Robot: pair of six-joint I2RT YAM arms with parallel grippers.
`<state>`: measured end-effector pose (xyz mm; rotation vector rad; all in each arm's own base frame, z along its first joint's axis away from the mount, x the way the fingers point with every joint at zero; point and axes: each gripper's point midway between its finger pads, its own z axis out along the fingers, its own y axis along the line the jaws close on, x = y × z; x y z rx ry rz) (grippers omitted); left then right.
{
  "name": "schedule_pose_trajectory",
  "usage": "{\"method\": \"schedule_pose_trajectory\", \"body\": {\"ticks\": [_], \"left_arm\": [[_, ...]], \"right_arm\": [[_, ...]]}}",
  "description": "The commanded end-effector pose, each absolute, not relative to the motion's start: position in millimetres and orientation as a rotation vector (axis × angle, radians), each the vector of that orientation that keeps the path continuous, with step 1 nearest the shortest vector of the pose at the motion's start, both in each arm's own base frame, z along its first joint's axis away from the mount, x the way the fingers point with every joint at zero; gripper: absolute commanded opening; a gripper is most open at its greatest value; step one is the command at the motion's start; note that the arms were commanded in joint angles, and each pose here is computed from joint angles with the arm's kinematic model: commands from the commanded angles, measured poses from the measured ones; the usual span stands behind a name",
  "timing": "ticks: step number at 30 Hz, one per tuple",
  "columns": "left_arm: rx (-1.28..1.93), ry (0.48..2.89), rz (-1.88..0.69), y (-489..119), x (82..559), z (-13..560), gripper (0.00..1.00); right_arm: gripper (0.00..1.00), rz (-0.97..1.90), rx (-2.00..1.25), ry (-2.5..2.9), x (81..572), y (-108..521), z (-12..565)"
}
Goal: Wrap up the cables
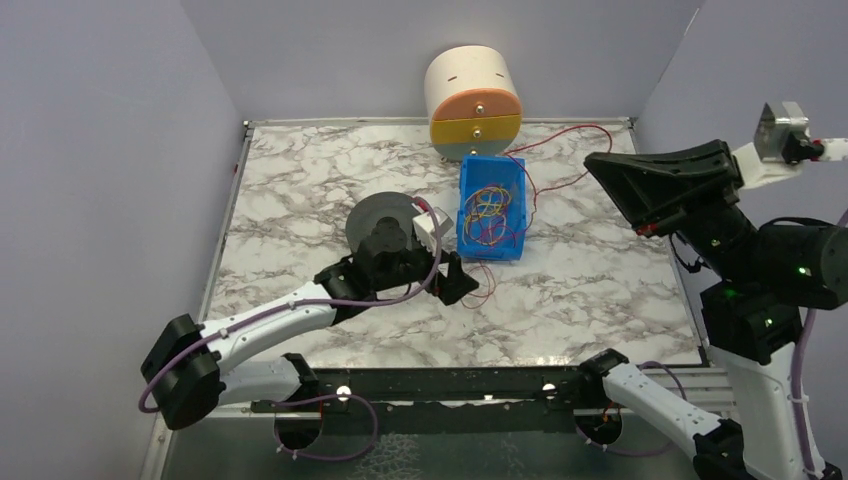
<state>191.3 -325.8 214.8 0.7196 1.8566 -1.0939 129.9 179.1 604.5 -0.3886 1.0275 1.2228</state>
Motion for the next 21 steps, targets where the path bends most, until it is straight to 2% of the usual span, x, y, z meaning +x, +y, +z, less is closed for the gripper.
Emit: {"method": "schedule_pose_trajectory", "body": {"ticks": [1, 8, 16, 21], "left_arm": [[0.661, 1.718, -0.975, -345.6, 215.5, 218.2, 0.99], [0.744, 1.602, -0.945, -378.2, 222.7, 209.2, 0.99], [0.922, 1.395, -1.084, -419.9, 195.2, 210.3, 0.99], [1.0, 1.386, -1.179, -434.9, 176.6, 198.3, 0.99]], "right_arm": [[0.01, 1.256, -0.403, 0.942, 88.2, 162.5, 630.2], [0.01, 1.259, -0.415, 0.85, 43.7, 141.6, 658.0], [0.01, 1.272, -0.418, 0.83, 29.1, 135.9, 667.2], [0.01, 1.247, -0.397, 0.831, 31.4, 132.3, 672.6]]}}
